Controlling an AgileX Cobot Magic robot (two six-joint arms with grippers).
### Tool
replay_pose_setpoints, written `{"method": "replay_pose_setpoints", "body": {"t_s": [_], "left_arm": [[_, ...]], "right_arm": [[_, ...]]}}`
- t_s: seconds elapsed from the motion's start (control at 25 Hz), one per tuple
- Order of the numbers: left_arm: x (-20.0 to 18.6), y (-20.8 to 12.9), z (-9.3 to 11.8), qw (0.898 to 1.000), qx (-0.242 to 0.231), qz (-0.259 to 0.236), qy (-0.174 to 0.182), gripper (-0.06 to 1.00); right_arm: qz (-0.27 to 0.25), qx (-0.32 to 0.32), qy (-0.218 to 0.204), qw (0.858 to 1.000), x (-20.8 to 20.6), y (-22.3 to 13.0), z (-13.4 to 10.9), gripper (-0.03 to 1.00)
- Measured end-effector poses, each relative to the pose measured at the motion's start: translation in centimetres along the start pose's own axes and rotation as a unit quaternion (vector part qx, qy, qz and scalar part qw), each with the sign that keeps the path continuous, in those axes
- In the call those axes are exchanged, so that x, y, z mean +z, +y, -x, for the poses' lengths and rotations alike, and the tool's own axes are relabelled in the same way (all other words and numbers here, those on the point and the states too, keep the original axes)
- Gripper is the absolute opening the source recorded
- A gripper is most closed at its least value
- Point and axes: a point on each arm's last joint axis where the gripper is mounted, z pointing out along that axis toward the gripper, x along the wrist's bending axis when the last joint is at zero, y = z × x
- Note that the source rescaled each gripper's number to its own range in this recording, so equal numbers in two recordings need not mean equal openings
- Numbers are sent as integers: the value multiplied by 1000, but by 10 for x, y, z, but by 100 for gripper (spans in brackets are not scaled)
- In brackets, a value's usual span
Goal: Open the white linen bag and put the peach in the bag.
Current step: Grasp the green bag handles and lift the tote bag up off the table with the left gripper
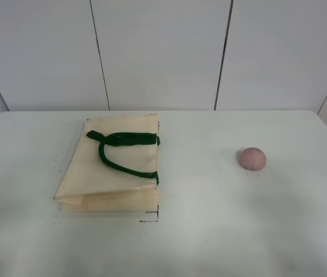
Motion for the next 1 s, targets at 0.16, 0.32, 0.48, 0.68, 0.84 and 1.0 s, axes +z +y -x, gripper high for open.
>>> {"method": "replay_pose_setpoints", "body": {"t_s": [0.16,0.32,0.48,0.68,0.84,1.0], "left_arm": [[0,0,0,1000,0,0,0,93],[0,0,0,1000,0,0,0,93],[-3,12,0,1000,-2,-6,0,93],[9,66,2,997,-6,-81,3,93],[48,115,4,986,-5,-166,6,93],[109,156,6,969,-4,-247,9,93]], "right_arm": [[0,0,0,1000,0,0,0,100],[0,0,0,1000,0,0,0,100],[0,0,0,1000,0,0,0,100],[0,0,0,1000,0,0,0,100],[0,0,0,1000,0,0,0,100],[0,0,0,1000,0,0,0,100]]}}
